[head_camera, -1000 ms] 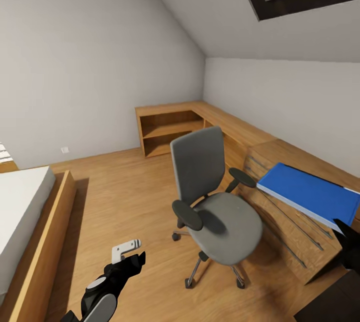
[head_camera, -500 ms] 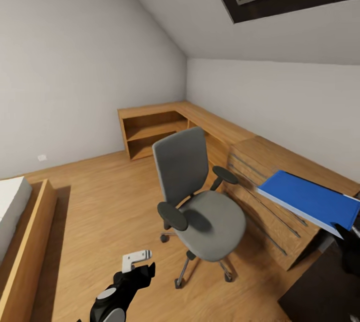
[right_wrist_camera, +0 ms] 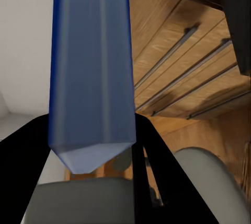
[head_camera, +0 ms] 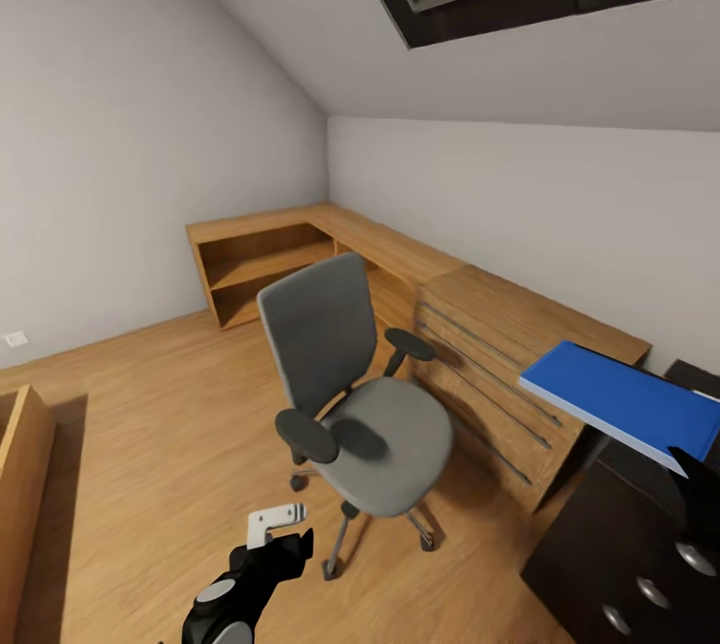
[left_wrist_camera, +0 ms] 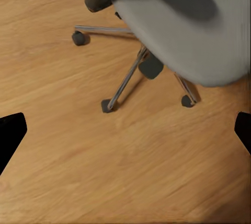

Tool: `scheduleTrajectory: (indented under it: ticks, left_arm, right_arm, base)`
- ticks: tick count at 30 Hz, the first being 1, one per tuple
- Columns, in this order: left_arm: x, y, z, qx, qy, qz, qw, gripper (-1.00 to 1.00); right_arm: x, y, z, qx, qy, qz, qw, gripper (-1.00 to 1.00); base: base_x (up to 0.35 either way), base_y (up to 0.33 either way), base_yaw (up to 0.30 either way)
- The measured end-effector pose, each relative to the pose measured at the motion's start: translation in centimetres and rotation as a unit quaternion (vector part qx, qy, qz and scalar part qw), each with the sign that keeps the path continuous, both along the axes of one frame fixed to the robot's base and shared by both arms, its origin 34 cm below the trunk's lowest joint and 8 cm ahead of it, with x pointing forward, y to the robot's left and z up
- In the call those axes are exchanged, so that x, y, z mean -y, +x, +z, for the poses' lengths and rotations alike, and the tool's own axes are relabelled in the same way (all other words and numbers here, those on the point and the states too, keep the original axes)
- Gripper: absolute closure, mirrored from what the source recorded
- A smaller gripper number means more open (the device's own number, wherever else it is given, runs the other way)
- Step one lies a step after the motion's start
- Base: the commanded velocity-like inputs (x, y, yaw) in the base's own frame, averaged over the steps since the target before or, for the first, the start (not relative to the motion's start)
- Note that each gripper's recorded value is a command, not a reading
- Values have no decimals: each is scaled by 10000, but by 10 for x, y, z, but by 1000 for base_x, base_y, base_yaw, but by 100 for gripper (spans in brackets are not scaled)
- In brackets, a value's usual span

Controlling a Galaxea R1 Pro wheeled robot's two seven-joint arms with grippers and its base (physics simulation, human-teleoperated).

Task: In the bedroom, organize the workspace by keeping the computer under the desk, ensuring the monitor is on the desk, placing the keyboard on the desk next to the monitor, placing the mouse on the desk next to the keyboard, moving the folder from the swivel chair onto the desk next to the mouse, stacking the notebook on top of the folder with the pen on top of the notebook, and positioning the swivel chair next to the desk.

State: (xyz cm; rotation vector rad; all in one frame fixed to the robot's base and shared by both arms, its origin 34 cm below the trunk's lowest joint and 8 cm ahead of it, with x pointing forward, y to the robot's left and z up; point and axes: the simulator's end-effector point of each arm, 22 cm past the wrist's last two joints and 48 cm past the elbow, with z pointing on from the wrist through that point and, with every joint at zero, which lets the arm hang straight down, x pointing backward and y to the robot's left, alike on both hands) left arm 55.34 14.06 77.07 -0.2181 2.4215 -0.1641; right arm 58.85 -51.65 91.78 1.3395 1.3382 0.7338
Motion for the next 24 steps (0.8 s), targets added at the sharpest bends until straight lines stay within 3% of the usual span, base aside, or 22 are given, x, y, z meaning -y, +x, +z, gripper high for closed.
scheduleTrajectory:
  ticks: [7, 24]
  left_arm:
    - [4, -2, 0, -4, -9, -56, 10000, -100]
    - [4, -2, 0, -6, -6, -56, 10000, -100]
  right_arm:
    - [1, 0, 0, 22, 18, -22, 10000, 100]
    - [0, 0, -4, 42, 114, 9, 9999, 100]
  base:
    - [0, 0, -233]
    - [0, 0, -15]
